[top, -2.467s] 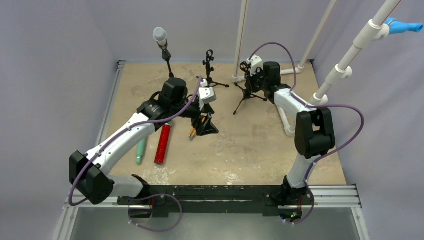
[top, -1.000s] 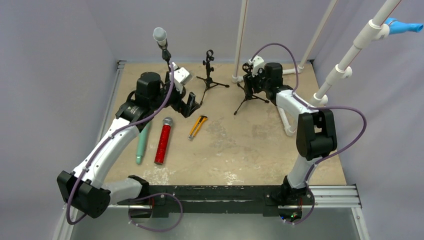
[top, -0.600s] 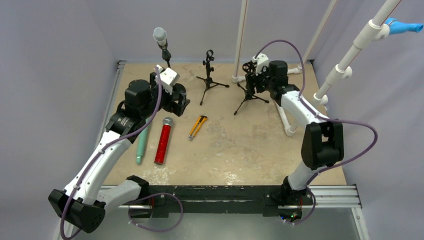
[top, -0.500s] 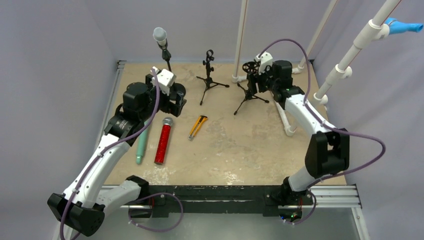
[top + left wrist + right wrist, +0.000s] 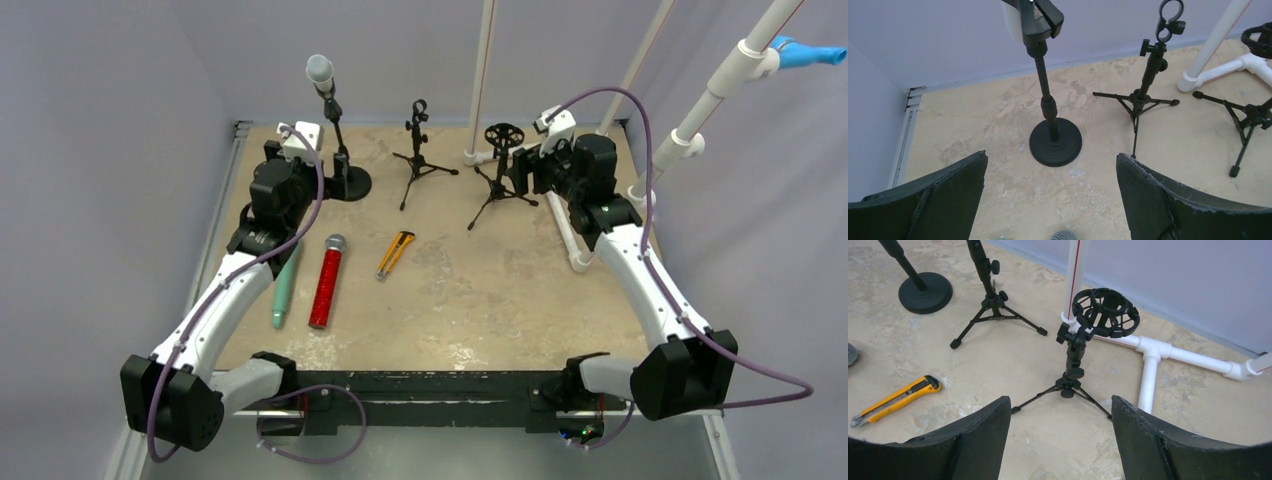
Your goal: Remove the microphone from the stand
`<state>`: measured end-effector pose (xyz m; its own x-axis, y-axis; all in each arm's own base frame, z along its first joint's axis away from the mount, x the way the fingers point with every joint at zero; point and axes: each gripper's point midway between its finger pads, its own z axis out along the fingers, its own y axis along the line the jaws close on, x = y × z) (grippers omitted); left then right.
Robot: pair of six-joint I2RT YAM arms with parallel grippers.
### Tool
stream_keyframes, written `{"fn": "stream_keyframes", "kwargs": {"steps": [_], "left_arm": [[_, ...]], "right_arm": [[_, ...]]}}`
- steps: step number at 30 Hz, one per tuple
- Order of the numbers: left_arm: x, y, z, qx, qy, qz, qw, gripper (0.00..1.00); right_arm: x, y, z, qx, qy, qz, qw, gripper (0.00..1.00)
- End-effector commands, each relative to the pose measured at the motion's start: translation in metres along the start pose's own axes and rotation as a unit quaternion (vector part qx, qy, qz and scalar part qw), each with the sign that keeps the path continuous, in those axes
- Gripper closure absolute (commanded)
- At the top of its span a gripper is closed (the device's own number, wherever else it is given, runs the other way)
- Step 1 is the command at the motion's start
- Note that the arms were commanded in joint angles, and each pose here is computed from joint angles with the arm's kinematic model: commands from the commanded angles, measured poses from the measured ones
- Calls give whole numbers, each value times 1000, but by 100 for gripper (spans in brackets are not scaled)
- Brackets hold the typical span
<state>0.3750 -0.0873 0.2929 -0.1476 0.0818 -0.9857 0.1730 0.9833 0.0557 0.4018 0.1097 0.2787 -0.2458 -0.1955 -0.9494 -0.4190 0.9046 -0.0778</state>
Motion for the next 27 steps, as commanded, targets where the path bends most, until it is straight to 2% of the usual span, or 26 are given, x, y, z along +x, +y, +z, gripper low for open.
{"fn": "stream_keyframes", "kwargs": {"steps": [1,5,14,27], "left_arm": [[-17,8,32,-9,-65,-16,998,7],[-5,6,60,-7,-81,-8,997,12],[17,12,122,-36,-105,18,994,12],[39,21,169,-61,-115,-11,991,20]], "right_arm": [[-7,6,-14,-6,-29,6,1000,29],[-1,11,-17,-18,-21,5,1000,29],[8,21,-19,-39,-13,16,999,27],[31,25,-13,-49,9,18,999,27]]}}
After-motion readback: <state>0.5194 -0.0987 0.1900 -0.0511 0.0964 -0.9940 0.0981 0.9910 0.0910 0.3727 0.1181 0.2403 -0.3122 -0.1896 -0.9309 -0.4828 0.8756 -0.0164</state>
